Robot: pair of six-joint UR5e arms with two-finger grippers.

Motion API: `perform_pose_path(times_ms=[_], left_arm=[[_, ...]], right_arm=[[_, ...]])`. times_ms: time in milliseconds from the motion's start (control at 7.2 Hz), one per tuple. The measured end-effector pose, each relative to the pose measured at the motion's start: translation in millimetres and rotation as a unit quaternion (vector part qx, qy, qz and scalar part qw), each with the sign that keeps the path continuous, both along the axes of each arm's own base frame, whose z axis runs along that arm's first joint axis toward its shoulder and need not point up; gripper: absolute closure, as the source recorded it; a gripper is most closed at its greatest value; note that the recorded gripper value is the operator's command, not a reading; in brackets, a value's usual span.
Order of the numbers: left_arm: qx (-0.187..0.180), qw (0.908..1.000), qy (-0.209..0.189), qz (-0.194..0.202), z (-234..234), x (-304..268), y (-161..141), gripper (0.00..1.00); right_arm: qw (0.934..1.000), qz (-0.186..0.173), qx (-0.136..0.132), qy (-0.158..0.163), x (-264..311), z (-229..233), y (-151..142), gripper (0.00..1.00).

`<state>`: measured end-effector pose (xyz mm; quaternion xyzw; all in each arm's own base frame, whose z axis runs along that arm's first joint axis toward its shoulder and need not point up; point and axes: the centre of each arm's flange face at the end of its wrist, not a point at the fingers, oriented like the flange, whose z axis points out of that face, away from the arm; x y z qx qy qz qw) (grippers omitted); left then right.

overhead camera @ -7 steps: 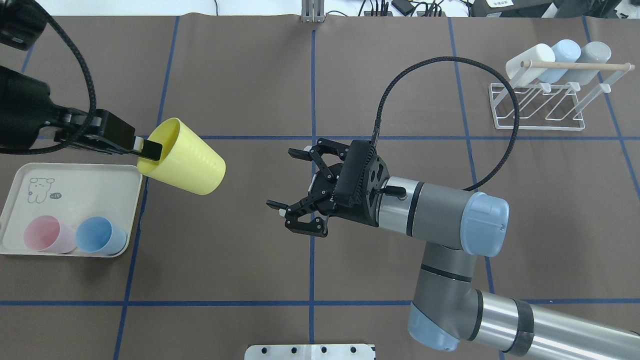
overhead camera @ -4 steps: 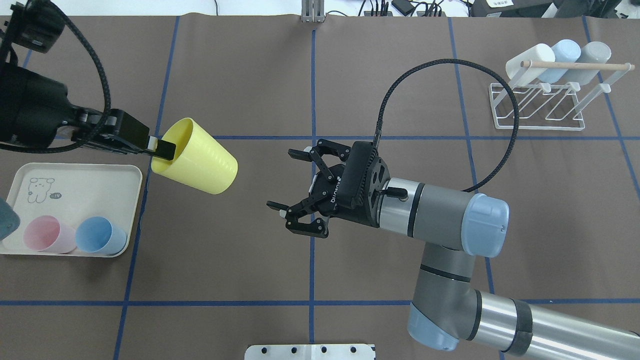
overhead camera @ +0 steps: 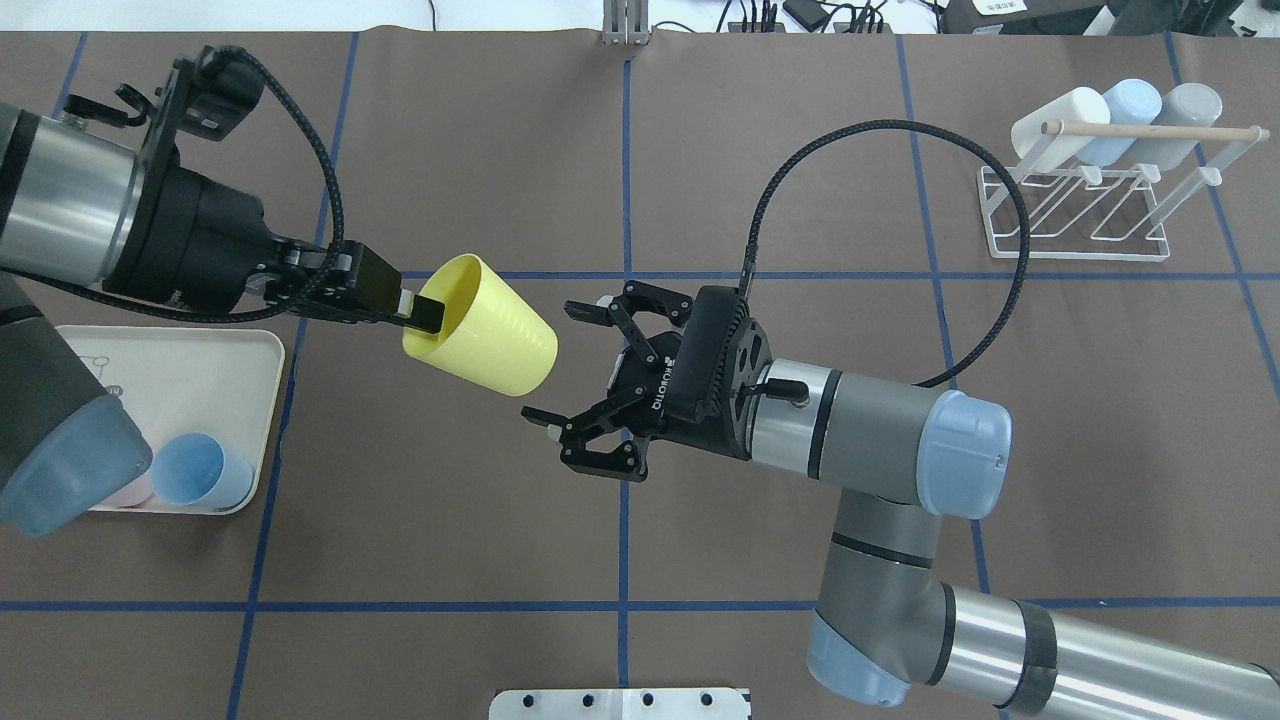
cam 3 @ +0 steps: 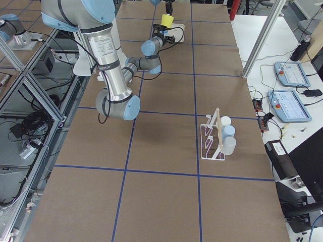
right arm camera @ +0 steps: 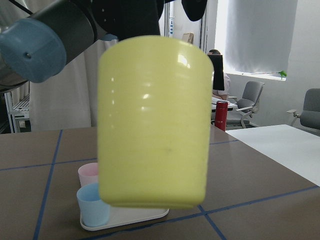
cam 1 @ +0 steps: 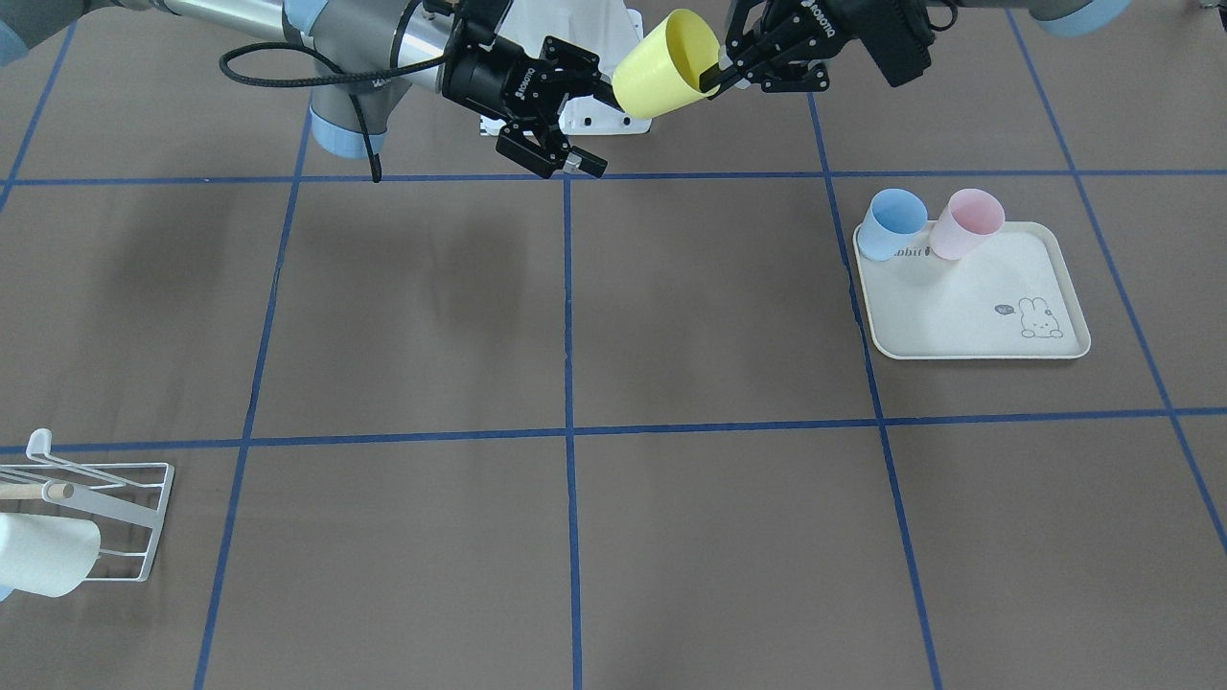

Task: Transfer IKEA cup to right arm and place on rack

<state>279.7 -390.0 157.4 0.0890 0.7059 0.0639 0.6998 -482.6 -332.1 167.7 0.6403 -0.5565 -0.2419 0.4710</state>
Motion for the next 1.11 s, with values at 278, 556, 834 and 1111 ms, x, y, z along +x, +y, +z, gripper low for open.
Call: perform_pose_path(times_ms=[278,556,834,1111], left_arm=[[-0.004,1.0,0.001,-0.003,-1.4,10.4,2.3,1.0],[-0.006,1.0,0.0,-0.006,-3.1,16.5,-0.9,1.0],[-0.01,0.9999,-0.004,-0.011,-2.1,25.9,-8.7,1.0],[-0.012,0.9998,-0.006,-0.011,0.1,32.7,-10.1,1.0]], right_arm=[[1.0,-0.001,0.0,-0.001,-0.2,-1.0,1.2,0.02],[1.0,-0.003,0.001,-0.002,-1.0,-1.6,3.4,0.02],[1.0,-0.004,0.001,-0.003,-0.1,-2.9,4.3,0.02],[1.0,-0.003,0.002,-0.005,0.4,-4.1,4.6,0.02]])
